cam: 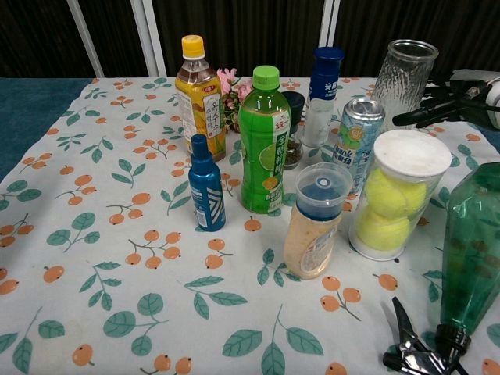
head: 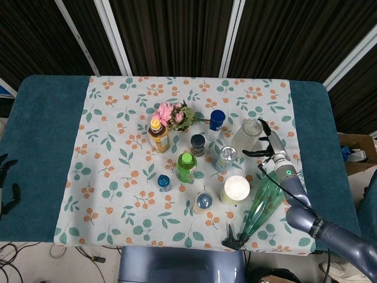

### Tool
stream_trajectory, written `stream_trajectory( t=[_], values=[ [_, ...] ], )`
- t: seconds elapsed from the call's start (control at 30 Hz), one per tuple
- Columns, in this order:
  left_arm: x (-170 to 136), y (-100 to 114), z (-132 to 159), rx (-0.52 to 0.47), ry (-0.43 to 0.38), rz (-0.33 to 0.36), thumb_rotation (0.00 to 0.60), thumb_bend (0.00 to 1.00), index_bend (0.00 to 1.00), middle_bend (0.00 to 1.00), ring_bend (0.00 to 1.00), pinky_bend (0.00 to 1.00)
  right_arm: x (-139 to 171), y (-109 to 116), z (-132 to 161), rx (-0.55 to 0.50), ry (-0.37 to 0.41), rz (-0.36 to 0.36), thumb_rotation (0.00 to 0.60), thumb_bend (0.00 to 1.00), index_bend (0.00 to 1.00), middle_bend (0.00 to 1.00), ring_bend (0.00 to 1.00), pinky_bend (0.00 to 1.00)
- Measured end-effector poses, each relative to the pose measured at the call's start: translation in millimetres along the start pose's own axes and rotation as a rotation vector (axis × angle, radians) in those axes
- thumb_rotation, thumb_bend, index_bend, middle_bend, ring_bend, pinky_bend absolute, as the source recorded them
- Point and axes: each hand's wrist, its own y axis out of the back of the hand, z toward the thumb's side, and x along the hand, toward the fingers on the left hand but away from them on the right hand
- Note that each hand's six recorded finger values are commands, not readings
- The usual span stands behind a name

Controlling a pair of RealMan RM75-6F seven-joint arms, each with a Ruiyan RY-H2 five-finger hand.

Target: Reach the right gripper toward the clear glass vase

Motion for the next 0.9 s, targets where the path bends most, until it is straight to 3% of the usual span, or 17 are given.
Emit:
stream_trajectory(
  t=[0.47, 0.9],
  values=[
    [0, 1, -2, 0.000, 0.011, 0.002, 0.600, 0.59, 0.17, 0.06, 0.11, 0.00, -11, -10, 4, -0.006, -0.004, 0.012, 0.600, 0.17, 0.06, 0.15, 0.09, 0.21],
    [1, 0, -3, 0.000, 0.019, -0.003, 0.600, 0.59, 0.17, 0.06, 0.11, 0.00, -17, -14, -4, -0.013, -0.022, 0.019, 0.600, 0.26, 0.16, 0.24, 0.19, 0.23]
  ],
)
